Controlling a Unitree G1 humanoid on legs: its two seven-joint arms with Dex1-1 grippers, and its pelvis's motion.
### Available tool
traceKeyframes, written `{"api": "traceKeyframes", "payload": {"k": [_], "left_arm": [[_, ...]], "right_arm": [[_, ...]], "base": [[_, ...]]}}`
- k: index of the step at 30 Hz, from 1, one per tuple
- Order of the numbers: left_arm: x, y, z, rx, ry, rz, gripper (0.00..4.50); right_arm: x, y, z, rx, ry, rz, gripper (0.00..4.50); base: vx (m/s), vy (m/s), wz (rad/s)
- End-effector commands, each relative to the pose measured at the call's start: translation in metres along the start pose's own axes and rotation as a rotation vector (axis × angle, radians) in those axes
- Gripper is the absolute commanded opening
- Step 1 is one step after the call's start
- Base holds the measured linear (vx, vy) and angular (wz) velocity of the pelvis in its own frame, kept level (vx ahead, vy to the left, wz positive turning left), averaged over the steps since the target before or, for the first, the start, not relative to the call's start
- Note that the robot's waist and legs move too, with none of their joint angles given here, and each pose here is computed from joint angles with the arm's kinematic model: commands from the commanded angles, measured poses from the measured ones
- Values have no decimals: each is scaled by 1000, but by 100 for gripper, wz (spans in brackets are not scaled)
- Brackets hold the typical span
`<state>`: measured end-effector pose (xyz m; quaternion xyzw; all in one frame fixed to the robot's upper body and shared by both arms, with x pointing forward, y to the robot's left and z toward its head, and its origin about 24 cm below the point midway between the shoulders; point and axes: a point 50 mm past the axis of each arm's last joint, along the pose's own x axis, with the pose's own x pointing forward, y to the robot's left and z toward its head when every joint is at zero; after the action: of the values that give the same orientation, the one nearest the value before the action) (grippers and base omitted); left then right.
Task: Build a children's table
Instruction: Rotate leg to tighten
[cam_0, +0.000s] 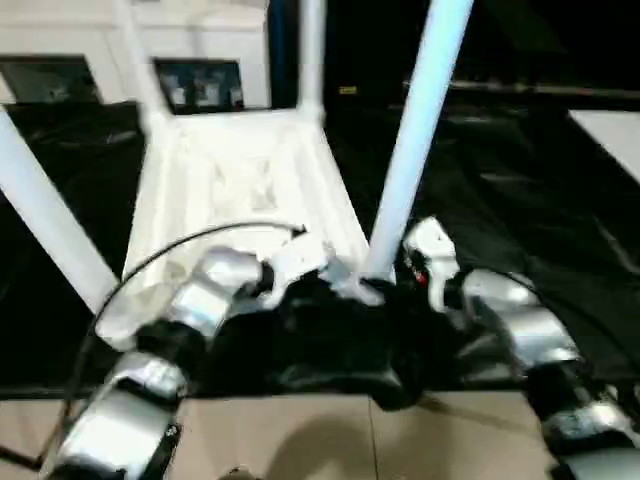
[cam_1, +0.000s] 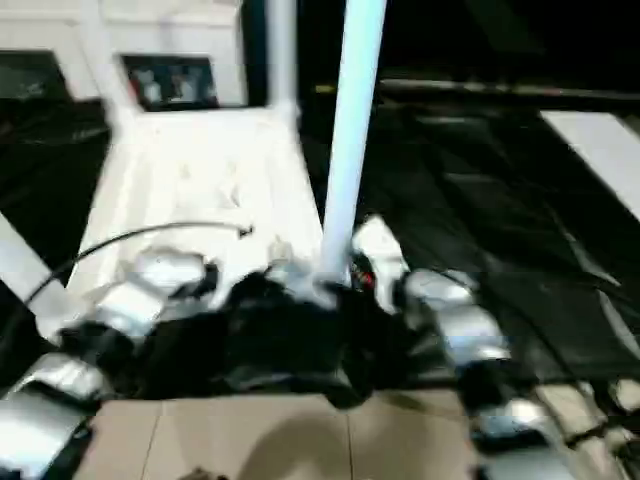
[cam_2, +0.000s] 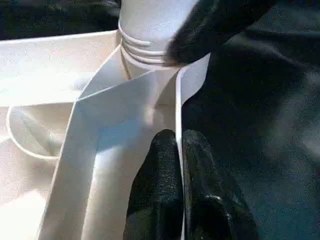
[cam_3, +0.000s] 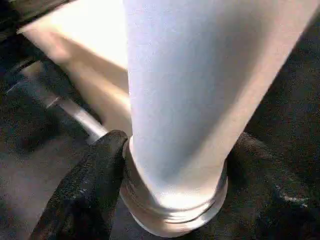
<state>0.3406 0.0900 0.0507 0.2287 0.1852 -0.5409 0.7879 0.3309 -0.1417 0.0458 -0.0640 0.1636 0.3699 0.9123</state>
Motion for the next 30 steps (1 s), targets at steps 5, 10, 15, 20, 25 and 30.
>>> {"api": "traceKeyframes", "payload": {"k": [5,10,15,20,25,30], "left_arm": [[29,0,10,-107,52,177,0],[48,-9,20,-90,80,225,0],[48,-7,18,-73,88,236,0],[43,-3,16,-59,79,232,0],[36,-1,13,3,50,181,0],[24,0,7,105,28,75,0]], "right_arm": [[19,-9,-4,182,18,-365,272],[41,2,5,117,12,-460,272],[45,5,10,154,-17,-447,272],[44,1,17,172,-89,-445,350],[31,-5,27,123,-166,-336,366],[-7,-11,22,57,-194,-188,366]], "base": [[0,0,0],[0,0,0],[0,0,0],[0,0,0],[0,0,0],[0,0,0]]}}
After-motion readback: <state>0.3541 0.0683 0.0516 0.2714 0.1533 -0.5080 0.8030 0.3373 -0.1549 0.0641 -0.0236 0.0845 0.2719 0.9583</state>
